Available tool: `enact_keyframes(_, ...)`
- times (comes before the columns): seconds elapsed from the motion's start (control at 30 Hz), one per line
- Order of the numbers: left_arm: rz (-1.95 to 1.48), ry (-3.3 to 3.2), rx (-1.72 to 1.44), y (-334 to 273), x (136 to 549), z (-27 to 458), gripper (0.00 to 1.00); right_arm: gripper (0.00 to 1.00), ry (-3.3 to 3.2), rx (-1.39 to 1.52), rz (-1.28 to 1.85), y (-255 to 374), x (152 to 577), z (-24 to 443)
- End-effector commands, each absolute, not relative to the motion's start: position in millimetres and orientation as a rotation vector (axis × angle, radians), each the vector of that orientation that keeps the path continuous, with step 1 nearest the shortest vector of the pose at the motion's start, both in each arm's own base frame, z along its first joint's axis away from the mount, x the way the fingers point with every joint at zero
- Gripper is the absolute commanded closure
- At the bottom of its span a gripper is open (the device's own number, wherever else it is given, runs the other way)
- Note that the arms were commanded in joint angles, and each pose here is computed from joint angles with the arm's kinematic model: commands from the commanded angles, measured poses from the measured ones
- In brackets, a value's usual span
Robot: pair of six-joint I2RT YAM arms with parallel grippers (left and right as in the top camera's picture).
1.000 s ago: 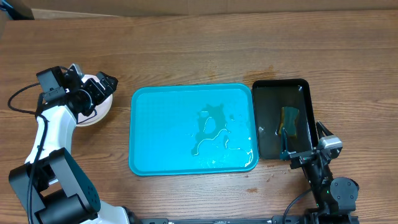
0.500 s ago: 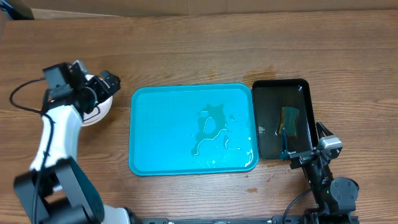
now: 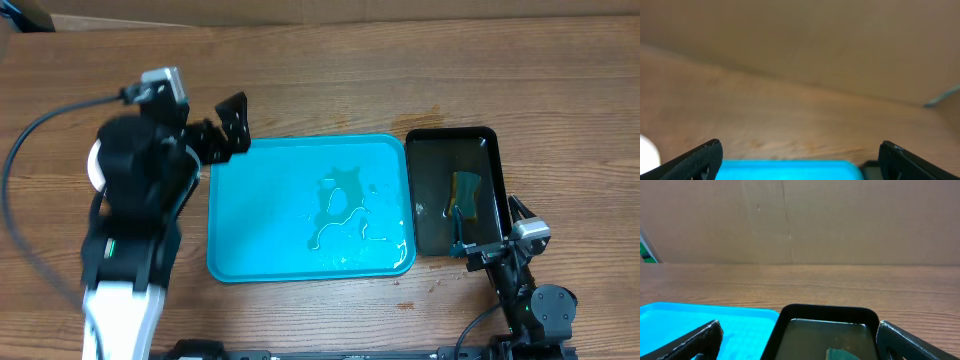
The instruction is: Clean dirty plates on tray and stack at the side
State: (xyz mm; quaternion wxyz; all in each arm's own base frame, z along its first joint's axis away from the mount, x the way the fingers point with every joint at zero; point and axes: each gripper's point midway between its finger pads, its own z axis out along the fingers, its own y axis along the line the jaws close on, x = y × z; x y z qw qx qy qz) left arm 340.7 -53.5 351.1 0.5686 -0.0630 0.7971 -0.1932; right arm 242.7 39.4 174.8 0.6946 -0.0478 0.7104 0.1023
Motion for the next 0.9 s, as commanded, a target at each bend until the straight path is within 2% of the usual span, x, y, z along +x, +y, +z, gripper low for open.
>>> enact_keyframes(0.0, -0.416, 1.750, -0.095, -49.8, 302.4, 390.3, 0.00, 0.00, 1.582, -0.113, 0.227, 39.8, 242.6, 173.0)
enact_keyframes(0.13, -0.413, 1.697, -0.083, -46.1, 260.5, 387.9, 0.00, 0.00, 1.582, -0.112, 0.228, 39.8, 242.6, 173.0)
enact_keyframes(0.27, -0.383, 1.705, -0.081, -40.9, 233.0, 346.5, 0.00, 0.00, 1.582, -0.112, 0.228, 39.8, 242.6, 173.0)
enact_keyframes(0.5, -0.381, 1.611, -0.082, -36.7, 213.4, 285.6, 0.00, 0.00, 1.582, -0.112, 0.228, 39.8, 242.6, 173.0)
enact_keyframes(0.57, -0.386, 1.506, -0.066, -36.7, 212.8, 290.1, 0.00, 0.00, 1.582, -0.112, 0.228, 39.8, 242.6, 173.0)
enact_keyframes(0.73, -0.384, 1.119, -0.032, -32.1, 199.0, 337.2, 0.00, 0.00, 1.582, -0.113, 0.227, 39.8, 242.6, 173.0)
enact_keyframes(0.87, -0.358, 1.023, -0.070, -22.7, 198.1, 337.4, 0.00, 0.00, 1.582, -0.112, 0.228, 39.8, 242.6, 173.0)
